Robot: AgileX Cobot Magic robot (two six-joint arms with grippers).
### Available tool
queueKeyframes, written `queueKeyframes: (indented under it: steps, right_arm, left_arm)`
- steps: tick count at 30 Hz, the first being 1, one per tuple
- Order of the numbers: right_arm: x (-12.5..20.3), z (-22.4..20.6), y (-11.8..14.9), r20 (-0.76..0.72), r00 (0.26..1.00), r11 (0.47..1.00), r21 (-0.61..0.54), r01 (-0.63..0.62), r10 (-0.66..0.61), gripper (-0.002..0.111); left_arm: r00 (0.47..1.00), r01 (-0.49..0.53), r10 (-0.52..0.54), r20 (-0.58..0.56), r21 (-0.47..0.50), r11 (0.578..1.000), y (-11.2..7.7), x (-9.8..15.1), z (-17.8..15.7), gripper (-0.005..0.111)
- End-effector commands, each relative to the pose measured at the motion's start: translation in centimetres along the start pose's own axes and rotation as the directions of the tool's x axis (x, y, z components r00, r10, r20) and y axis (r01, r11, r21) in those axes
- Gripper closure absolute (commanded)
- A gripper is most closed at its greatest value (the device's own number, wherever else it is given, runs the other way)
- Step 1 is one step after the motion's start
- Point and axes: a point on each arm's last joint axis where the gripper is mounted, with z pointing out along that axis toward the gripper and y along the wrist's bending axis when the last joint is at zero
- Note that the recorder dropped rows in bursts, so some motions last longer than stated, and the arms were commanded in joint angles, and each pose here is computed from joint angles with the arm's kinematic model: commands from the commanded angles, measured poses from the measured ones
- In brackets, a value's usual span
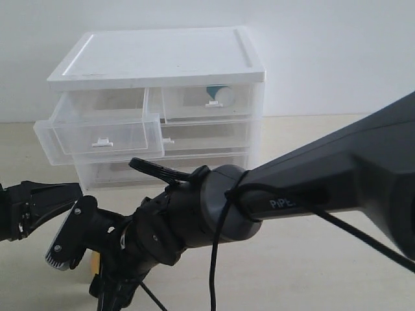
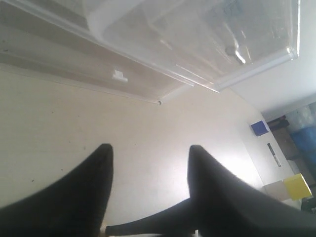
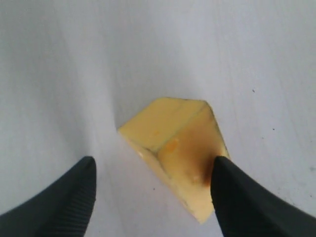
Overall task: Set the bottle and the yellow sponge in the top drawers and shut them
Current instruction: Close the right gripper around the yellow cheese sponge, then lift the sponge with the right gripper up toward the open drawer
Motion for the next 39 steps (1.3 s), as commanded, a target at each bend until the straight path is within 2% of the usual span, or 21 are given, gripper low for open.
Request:
queueKeyframes:
  steps: [1, 13, 22, 28, 36, 38, 39]
  right_arm:
    - [-0.5, -0.1, -0.2, 0.026, 0.999, 0.999, 0.020, 0.033, -0.034, 0.049]
    - [-2.9, -0.9, -1.5, 0.056, 0.987, 0.987, 0.059, 0.148, -0.152, 0.049]
    - [-1.9, -0.2, -1.4, -0.003, 0.982, 0.982, 0.025, 0.190, -0.190, 0.050]
    - [-1.2, 0.9, -1.2, -0.021, 0.976, 0.976, 0.012, 0.216, -0.216, 0.069]
    - [-1.1, 1.0, -1.1, -0.026, 0.974, 0.975, 0.008, 0.223, -0.223, 0.069]
    - [-1.1, 1.0, -1.1, -0.026, 0.974, 0.975, 0.008, 0.223, -0.223, 0.065]
    - [-1.1, 1.0, -1.1, -0.024, 0.974, 0.975, 0.010, 0.223, -0.223, 0.060]
  left_arm:
    - [1.000, 0.000, 0.001, 0.015, -0.007, 1.000, 0.1, -0.1, -0.1, 0.062]
    - [1.000, -0.001, 0.001, 0.013, -0.006, 1.000, 0.0, -0.1, -0.1, 0.062]
    - [1.000, -0.001, 0.001, 0.013, -0.006, 1.000, 0.0, -0.1, -0.1, 0.062]
    - [1.000, -0.001, 0.001, 0.013, -0.006, 1.000, 0.0, -0.1, -0.1, 0.062]
    - [1.000, -0.001, 0.001, 0.013, -0.006, 1.000, 0.0, -0.1, -0.1, 0.062]
    - [1.000, -0.001, 0.001, 0.013, -0.006, 1.000, 0.0, -0.1, -0.1, 0.062]
    - [1.000, -0.001, 0.001, 0.013, -0.006, 1.000, 0.0, -0.1, -0.1, 0.062]
